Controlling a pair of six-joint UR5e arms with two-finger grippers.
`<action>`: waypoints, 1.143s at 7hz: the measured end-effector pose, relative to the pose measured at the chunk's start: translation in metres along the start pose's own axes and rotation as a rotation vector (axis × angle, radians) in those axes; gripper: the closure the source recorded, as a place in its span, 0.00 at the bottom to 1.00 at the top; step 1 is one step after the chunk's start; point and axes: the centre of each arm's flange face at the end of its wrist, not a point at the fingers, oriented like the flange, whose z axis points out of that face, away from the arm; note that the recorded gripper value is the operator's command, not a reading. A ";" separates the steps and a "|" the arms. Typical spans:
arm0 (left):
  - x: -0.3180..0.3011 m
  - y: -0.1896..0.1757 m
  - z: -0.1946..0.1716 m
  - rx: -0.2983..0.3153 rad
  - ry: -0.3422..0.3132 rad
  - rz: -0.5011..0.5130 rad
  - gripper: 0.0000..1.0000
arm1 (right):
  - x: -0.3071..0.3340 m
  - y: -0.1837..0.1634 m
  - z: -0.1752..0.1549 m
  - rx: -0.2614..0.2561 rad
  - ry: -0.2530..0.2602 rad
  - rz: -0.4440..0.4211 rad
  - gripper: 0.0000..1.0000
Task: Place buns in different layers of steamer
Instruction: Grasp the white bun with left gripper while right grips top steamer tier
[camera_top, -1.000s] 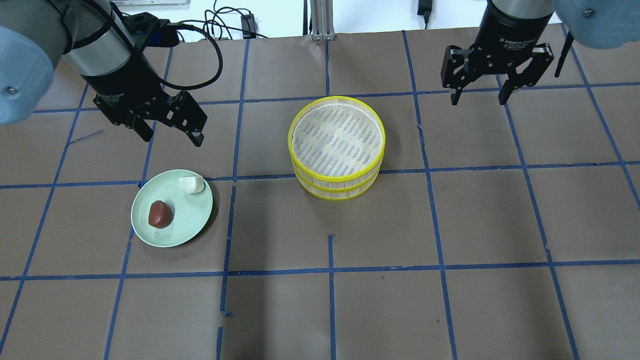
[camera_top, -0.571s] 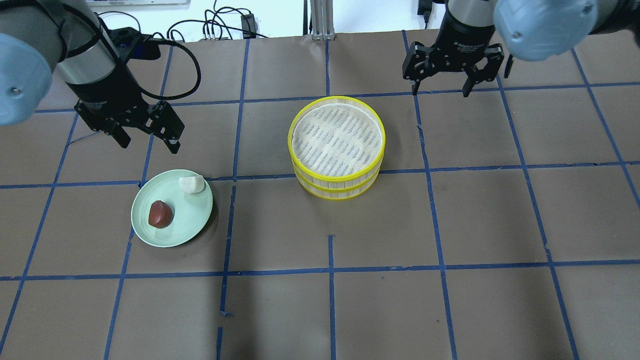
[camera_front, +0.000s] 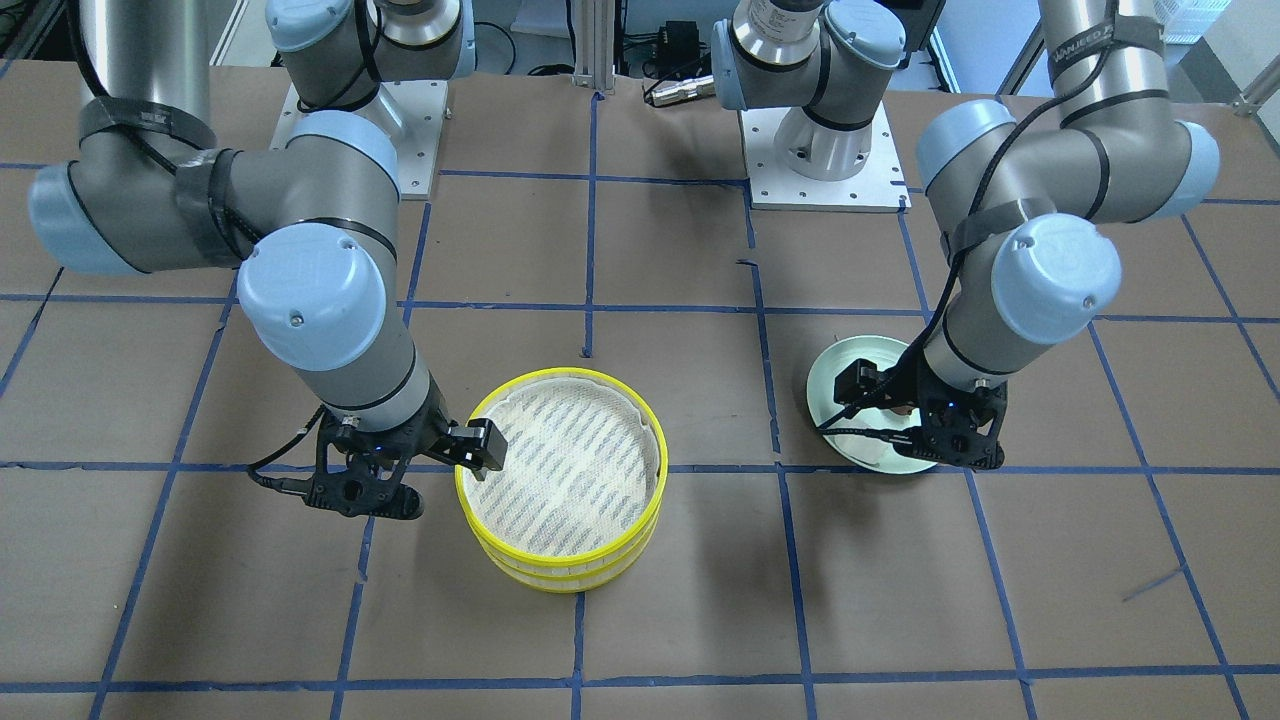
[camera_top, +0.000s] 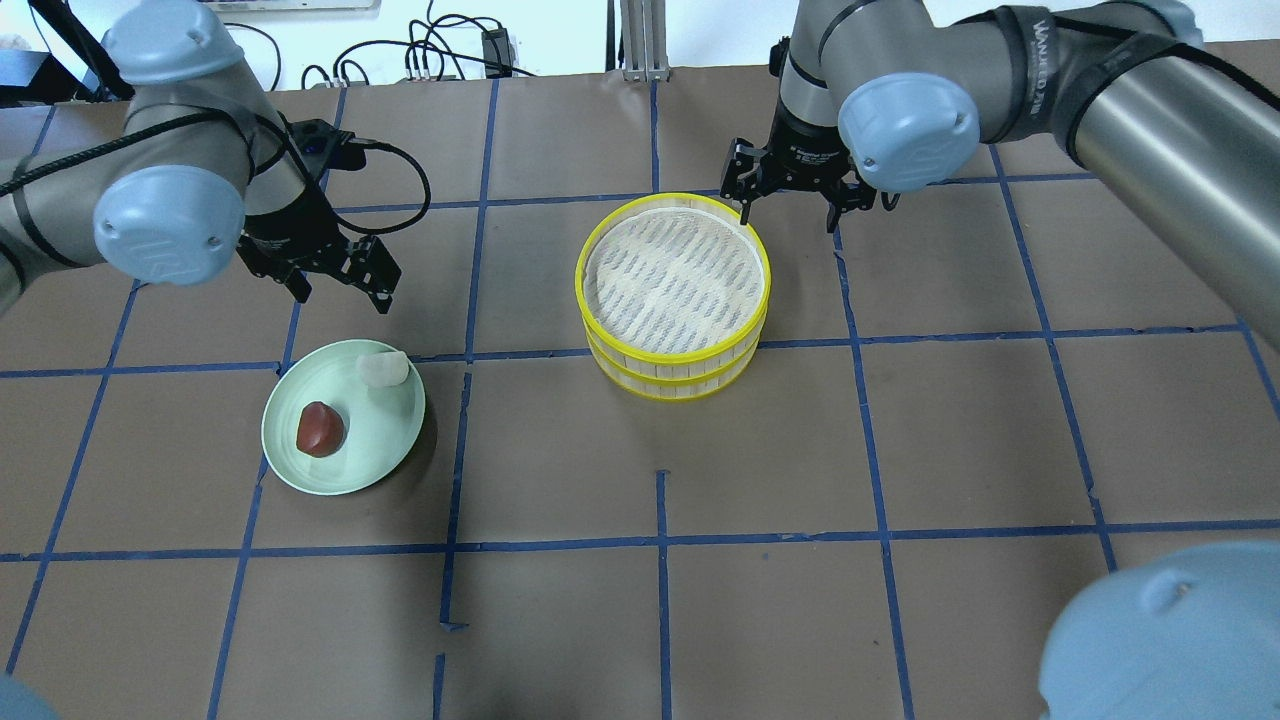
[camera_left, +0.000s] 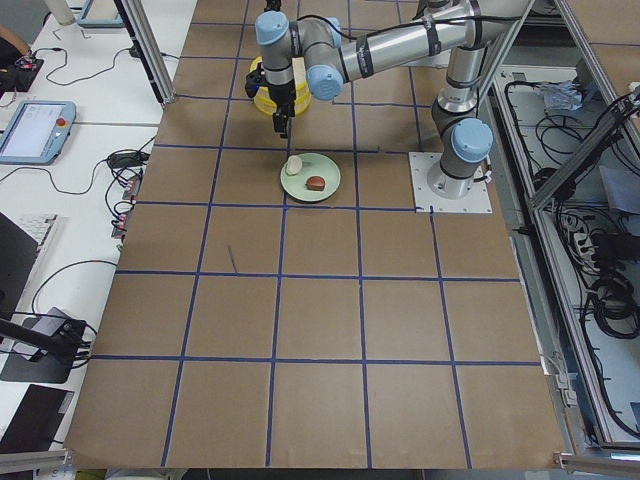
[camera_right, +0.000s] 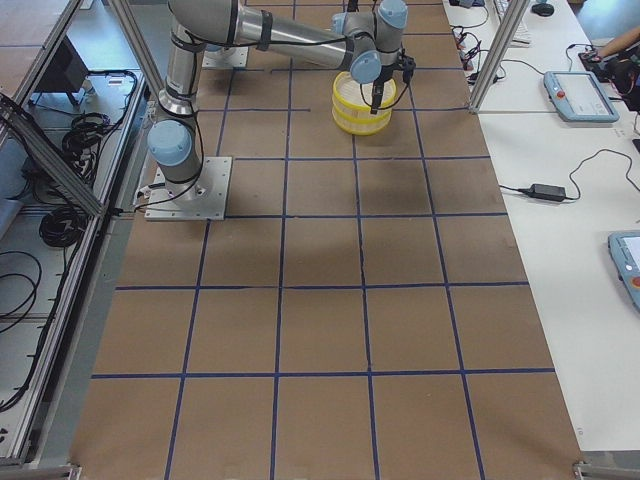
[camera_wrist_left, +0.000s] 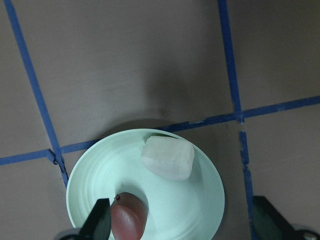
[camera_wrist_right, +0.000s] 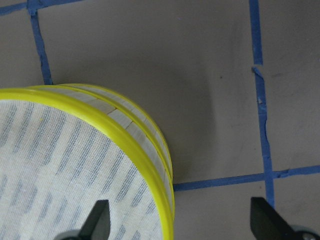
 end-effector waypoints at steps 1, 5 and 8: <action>0.000 -0.002 0.017 -0.031 0.008 0.000 0.00 | -0.001 0.004 0.011 0.004 -0.015 -0.001 0.03; 0.000 0.001 0.064 -0.081 0.025 -0.004 0.00 | -0.006 0.009 0.025 -0.009 -0.023 0.009 0.82; -0.004 -0.007 0.078 -0.060 0.021 -0.009 0.64 | -0.006 0.011 0.026 -0.021 -0.030 0.013 0.96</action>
